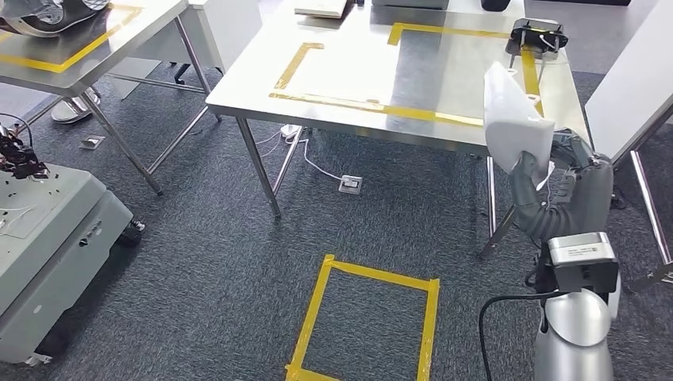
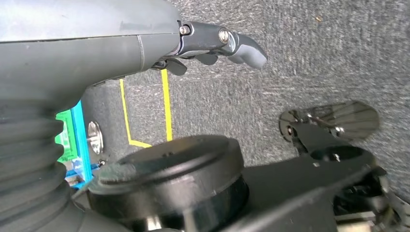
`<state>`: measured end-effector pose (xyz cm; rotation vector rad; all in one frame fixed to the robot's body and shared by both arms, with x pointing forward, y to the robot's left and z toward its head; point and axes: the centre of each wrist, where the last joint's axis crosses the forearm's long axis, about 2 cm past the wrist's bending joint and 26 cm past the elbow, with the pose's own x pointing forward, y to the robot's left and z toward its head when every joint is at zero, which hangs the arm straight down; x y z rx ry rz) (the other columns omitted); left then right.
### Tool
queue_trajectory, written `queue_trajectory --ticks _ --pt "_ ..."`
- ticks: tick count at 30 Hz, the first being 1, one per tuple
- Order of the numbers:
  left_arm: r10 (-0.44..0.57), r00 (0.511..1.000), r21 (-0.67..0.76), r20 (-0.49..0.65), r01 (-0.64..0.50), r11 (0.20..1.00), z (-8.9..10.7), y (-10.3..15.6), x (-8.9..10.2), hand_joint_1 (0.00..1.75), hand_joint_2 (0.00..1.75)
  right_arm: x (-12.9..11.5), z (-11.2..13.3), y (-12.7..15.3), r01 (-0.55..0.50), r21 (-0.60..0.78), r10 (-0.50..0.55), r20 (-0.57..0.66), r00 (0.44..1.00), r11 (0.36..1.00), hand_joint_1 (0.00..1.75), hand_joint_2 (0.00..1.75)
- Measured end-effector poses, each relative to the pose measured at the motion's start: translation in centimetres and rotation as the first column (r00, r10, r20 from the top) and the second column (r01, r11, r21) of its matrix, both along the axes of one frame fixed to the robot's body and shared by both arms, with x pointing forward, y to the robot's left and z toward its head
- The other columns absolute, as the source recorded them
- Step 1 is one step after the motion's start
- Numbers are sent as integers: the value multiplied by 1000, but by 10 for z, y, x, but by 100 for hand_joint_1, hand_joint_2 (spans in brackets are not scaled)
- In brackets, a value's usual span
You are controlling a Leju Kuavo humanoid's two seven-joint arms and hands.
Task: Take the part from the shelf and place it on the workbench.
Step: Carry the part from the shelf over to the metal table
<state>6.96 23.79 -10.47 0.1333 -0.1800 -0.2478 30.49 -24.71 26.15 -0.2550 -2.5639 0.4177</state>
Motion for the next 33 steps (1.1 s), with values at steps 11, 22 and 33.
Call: queue_trajectory --ticks 11,22,33 --pt "0 1000 3 -5 0 1000 0 1 0 0 175 -1 -6 0 0 3 0 -15 1000 1000 175 175" --pt "-10 1000 -3 -3 10 1000 0 0 -2 0 175 -2 -11 -2 9 -1 -9 -29 1000 1000 175 175" --pt "-12 1000 -9 -3 12 1000 -1 0 -3 0 175 -2 -12 -2 14 -5 -15 -29 999 1000 175 175"
